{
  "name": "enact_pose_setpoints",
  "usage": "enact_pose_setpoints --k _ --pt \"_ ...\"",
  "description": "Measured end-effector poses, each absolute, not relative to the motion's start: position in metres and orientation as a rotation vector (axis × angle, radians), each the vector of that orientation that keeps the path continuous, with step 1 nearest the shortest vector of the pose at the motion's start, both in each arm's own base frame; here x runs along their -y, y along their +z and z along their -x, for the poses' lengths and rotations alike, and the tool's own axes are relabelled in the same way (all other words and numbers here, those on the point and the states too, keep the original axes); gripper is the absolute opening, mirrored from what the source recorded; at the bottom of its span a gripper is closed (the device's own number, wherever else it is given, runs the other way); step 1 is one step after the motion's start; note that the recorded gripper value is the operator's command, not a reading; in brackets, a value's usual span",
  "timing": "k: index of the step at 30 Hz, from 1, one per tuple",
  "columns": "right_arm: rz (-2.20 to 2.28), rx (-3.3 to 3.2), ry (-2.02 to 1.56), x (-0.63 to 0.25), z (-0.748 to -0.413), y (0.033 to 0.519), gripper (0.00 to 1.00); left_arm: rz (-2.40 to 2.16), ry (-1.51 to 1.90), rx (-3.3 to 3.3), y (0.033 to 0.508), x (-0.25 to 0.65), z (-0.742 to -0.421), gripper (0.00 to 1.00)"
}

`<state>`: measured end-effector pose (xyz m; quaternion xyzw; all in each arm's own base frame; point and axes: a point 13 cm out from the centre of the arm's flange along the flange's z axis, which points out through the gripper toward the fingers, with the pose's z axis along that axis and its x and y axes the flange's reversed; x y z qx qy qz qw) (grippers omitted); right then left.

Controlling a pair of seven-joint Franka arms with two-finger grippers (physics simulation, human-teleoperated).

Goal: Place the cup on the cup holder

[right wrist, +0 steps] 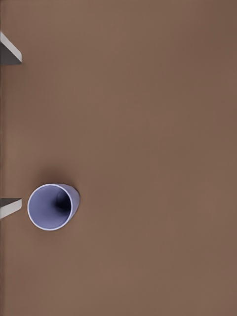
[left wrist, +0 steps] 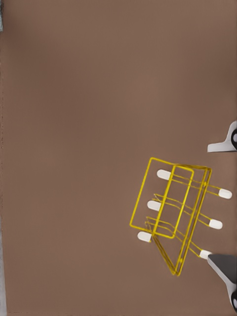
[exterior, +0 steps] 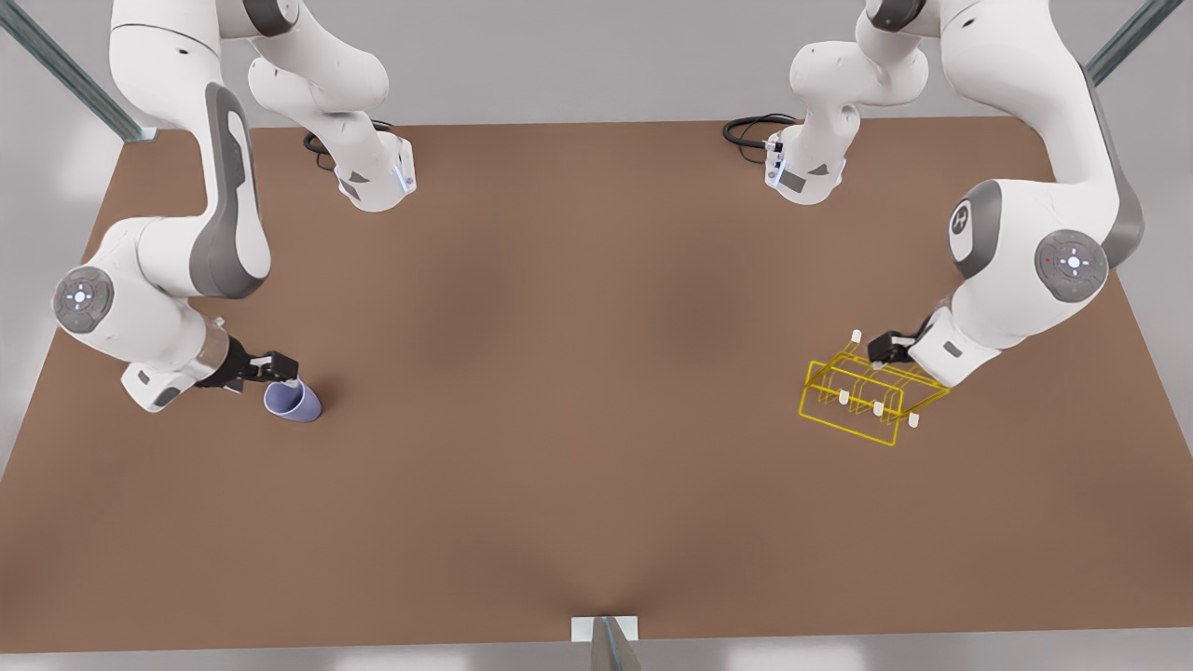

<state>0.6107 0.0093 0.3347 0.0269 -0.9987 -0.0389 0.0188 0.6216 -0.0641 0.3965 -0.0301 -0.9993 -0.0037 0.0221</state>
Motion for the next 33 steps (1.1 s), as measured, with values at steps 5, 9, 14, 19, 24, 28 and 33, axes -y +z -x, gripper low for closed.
enact_pose_setpoints --k 5,9,14,19,24,28,33 --pt "-0.093 3.082 -0.106 -0.007 -0.604 0.316 1.00 0.088 -0.015 3.101 0.394 0.062 -0.624 1.00" --pt "-0.085 3.065 -0.093 0.007 -0.604 0.281 1.00 0.088 -0.015 3.099 0.392 0.062 -0.624 1.00" --pt "-0.129 3.069 -0.072 0.009 -0.616 0.240 1.00 0.085 -0.014 3.097 0.391 0.062 -0.623 1.00" --pt "-0.172 3.069 -0.022 0.015 -0.622 0.201 1.00 0.082 -0.014 3.093 0.390 0.062 -0.623 1.00" --pt "-0.179 3.031 -0.027 0.019 -0.585 0.178 1.00 0.080 -0.013 3.091 0.390 0.062 -0.622 1.00" --pt "-0.177 3.006 -0.030 0.023 -0.563 0.150 1.00 0.079 -0.013 3.088 0.389 0.063 -0.622 1.00" --pt "-0.197 3.015 -0.016 0.026 -0.560 0.138 1.00 0.078 -0.013 3.087 0.388 0.063 -0.622 1.00"
